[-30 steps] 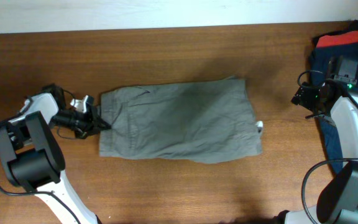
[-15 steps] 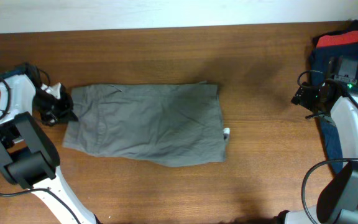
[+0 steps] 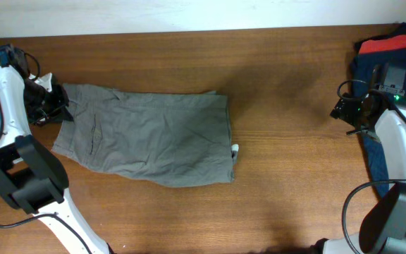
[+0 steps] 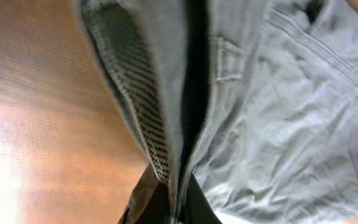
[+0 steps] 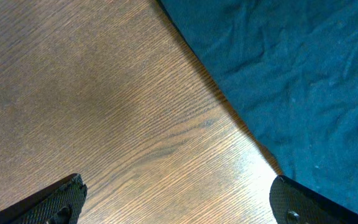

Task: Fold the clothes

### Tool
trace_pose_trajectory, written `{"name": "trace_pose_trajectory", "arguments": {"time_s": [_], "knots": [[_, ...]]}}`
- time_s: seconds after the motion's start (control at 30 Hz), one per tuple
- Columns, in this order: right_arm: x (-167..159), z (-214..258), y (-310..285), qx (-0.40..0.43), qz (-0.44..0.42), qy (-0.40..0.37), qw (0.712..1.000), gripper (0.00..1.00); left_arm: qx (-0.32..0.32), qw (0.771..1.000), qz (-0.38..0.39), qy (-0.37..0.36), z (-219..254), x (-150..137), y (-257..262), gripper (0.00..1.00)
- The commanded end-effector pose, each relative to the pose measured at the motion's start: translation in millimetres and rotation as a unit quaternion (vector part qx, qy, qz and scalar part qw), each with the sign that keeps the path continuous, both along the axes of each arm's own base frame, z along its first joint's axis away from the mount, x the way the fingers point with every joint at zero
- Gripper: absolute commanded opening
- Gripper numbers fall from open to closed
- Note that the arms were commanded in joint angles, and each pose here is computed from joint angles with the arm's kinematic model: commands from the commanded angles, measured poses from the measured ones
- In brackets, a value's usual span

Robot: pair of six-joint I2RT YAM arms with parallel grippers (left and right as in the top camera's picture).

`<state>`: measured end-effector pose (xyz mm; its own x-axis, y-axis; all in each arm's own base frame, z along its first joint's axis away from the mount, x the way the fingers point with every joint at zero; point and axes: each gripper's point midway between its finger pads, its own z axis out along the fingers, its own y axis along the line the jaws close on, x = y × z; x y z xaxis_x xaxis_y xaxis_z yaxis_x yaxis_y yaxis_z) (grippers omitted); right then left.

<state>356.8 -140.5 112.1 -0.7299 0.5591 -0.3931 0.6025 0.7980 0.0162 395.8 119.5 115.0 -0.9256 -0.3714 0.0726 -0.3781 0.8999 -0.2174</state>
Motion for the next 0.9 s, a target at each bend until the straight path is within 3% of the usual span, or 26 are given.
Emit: {"name": "trace_pose_trajectory", "arguments": {"time_s": [0.0, 0.4, 0.87], "knots": [[-1, -2, 0, -0.001, 0.001, 0.003, 1.000, 0.99, 0.011, 1.000, -0.004, -0.018, 24, 4, -5, 0.00], [-1, -2, 0, -0.001, 0.001, 0.003, 1.000, 0.99, 0.031, 0.996, -0.028, -0.076, 82, 18, -22, 0.00], [-1, -2, 0, -0.001, 0.001, 0.003, 1.000, 0.99, 0.030, 0.989, -0.121, -0.081, 84, 30, -99, 0.01]]}}
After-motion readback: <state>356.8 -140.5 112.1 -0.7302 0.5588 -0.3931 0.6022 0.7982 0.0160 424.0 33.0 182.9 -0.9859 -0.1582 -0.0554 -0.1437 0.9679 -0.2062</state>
